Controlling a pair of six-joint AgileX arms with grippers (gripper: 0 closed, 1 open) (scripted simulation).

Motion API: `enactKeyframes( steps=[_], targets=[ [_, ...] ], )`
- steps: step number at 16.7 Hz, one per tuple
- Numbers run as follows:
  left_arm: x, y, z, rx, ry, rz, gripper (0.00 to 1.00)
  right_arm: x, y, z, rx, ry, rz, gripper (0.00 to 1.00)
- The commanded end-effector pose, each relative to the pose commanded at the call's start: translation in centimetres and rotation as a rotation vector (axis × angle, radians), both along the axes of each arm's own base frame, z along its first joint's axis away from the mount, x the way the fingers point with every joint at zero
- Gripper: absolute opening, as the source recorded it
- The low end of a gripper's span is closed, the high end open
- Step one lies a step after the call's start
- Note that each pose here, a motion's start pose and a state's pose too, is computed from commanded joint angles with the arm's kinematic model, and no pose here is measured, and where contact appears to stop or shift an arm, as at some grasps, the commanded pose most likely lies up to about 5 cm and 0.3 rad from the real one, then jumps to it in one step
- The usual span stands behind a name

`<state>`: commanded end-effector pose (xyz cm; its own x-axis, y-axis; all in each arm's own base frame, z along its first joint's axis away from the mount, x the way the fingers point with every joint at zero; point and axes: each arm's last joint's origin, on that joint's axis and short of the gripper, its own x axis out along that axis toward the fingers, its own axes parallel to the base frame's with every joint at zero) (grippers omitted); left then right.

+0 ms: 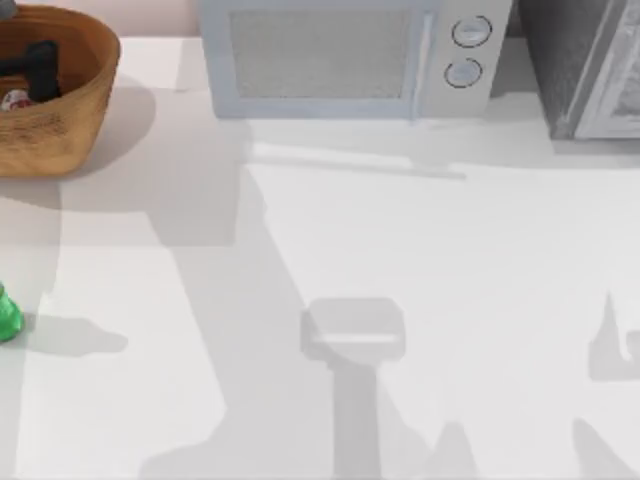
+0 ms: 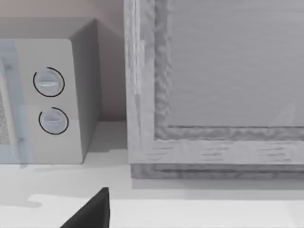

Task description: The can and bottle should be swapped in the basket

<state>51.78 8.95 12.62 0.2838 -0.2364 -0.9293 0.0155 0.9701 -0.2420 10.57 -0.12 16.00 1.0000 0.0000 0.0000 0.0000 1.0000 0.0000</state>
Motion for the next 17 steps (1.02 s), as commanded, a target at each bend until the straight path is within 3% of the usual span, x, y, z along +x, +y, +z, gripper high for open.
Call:
enactKeyframes(
  steps=[12,17],
  targets=[
    [0.00,0.00,0.00,0.000,0.000,0.000,0.02,0.00,0.00,0.00,0.000,0.000,0.000,1.00],
    [0.00,0.00,0.00,0.000,0.000,0.000,0.00,0.00,0.00,0.00,0.000,0.000,0.000,1.00]
  ],
)
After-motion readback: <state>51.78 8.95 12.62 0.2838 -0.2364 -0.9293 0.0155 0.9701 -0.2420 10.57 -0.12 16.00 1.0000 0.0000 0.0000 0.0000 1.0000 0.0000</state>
